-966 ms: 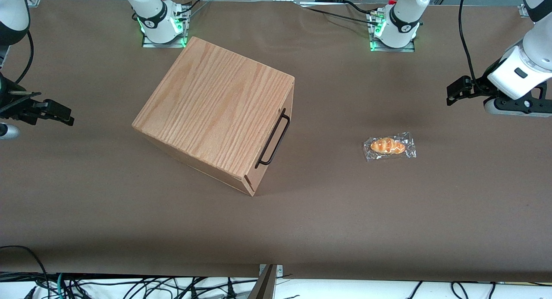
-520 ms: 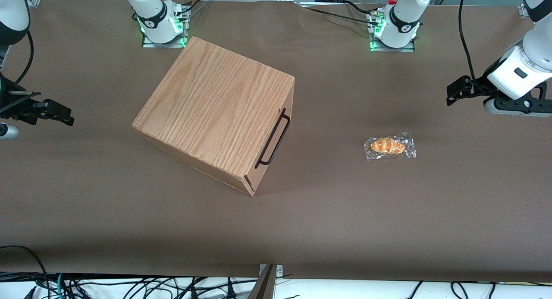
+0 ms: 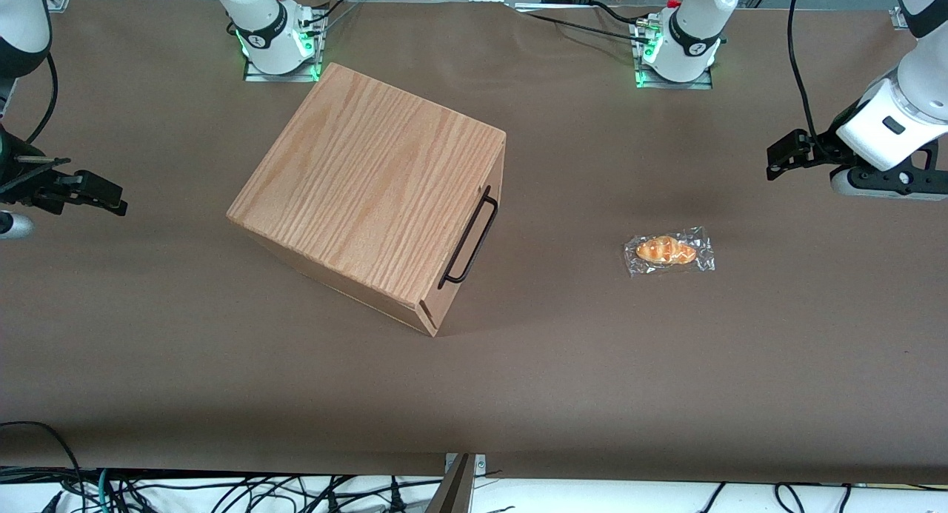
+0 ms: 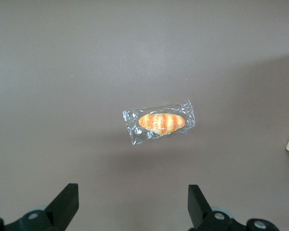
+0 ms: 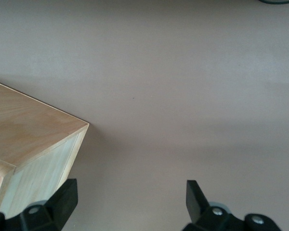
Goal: Open top drawer with left arm
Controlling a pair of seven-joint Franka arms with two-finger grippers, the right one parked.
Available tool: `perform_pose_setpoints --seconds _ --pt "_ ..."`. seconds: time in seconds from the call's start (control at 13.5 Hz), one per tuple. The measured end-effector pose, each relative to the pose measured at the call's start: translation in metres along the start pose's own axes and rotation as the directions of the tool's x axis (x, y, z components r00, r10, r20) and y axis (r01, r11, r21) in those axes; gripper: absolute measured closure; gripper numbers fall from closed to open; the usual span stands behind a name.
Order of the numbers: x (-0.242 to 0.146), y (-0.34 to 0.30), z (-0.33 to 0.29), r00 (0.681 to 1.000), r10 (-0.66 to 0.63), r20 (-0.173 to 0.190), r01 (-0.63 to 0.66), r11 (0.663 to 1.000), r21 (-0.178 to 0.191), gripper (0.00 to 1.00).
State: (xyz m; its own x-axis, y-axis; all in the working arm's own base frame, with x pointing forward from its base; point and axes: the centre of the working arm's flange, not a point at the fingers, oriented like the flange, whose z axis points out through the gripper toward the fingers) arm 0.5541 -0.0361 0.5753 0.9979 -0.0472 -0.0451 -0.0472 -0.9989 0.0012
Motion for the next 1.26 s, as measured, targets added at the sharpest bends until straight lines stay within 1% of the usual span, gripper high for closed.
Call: perform_pose_setpoints --seconds 0.15,0.22,0.37,0.52,0.59,0.74,0.89,1.11,1.19,1.26 --pt "0.001 0.004 0.005 1.000 0.007 0.013 -0.007 1.000 0.000 0.00" --pt "0.002 0.007 0.009 1.000 0.014 0.025 -0.014 1.000 0.000 0.00" --pt "0.003 0.020 0.018 0.997 0.038 0.060 -0.038 0.999 0.001 0.00" --pt "0.004 0.035 0.025 0.995 0.063 0.077 -0.063 0.998 -0.001 0.00" --pt "0.004 0.045 0.028 0.993 0.078 0.083 -0.078 0.997 -0.011 0.00" --pt "0.007 0.070 0.035 0.989 0.112 0.095 -0.108 0.993 -0.049 0.00" --pt "0.014 0.098 0.038 0.984 0.155 0.093 -0.149 0.987 -0.067 0.00" --pt "0.031 0.147 0.045 0.973 0.215 0.088 -0.206 0.974 -0.099 0.00" --pt "0.038 0.163 0.054 0.968 0.233 0.096 -0.223 0.969 -0.109 0.00" --pt "0.046 0.179 0.064 0.964 0.246 0.102 -0.233 0.964 -0.129 0.00"
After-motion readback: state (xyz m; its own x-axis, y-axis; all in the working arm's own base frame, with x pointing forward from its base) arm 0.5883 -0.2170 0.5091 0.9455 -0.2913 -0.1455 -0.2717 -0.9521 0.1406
